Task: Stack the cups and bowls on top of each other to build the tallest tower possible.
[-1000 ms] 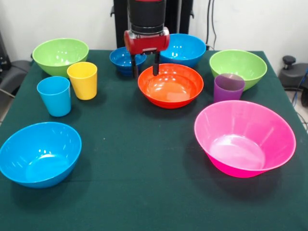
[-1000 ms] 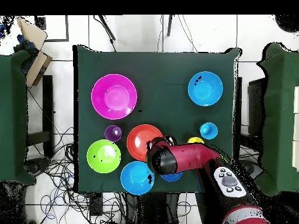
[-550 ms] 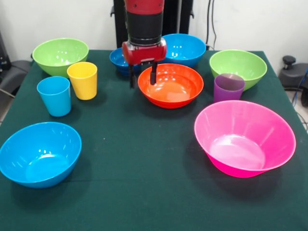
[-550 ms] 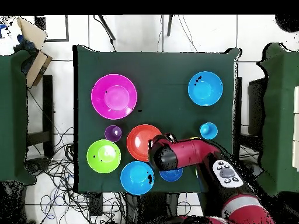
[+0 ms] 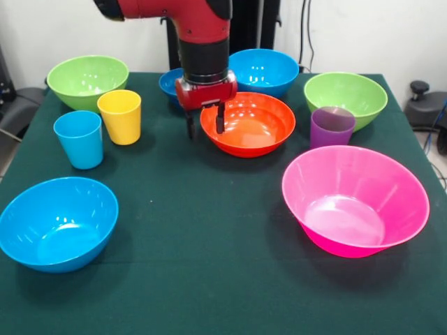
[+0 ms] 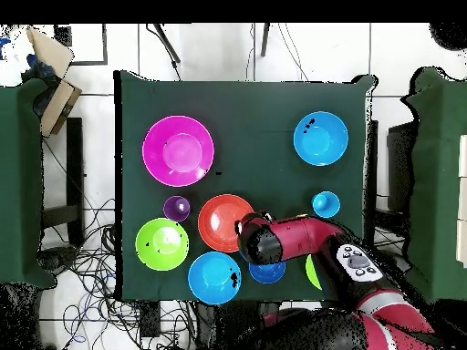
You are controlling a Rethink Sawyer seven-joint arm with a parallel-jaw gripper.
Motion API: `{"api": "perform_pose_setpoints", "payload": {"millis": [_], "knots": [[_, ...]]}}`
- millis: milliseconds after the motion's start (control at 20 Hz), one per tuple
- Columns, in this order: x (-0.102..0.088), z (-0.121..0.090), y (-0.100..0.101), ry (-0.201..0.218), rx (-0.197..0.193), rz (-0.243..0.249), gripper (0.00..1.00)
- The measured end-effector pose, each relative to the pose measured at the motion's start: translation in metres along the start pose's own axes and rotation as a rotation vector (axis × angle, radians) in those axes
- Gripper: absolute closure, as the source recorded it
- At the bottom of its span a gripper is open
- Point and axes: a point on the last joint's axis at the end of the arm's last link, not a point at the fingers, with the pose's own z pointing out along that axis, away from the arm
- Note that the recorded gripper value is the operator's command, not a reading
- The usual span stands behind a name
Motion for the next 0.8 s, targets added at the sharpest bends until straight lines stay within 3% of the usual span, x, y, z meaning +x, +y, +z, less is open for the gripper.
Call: {"api": "perform_pose_setpoints", "payload": {"millis": [600, 650, 800], "knots": [[-0.001, 0.016, 0.004, -0.009, -0.034, 0.008, 0.0], [-0.002, 0.016, 0.003, -0.017, -0.036, -0.001, 1.0], [-0.003, 0.016, 0.002, -0.021, -0.035, -0.008, 1.0]]}}
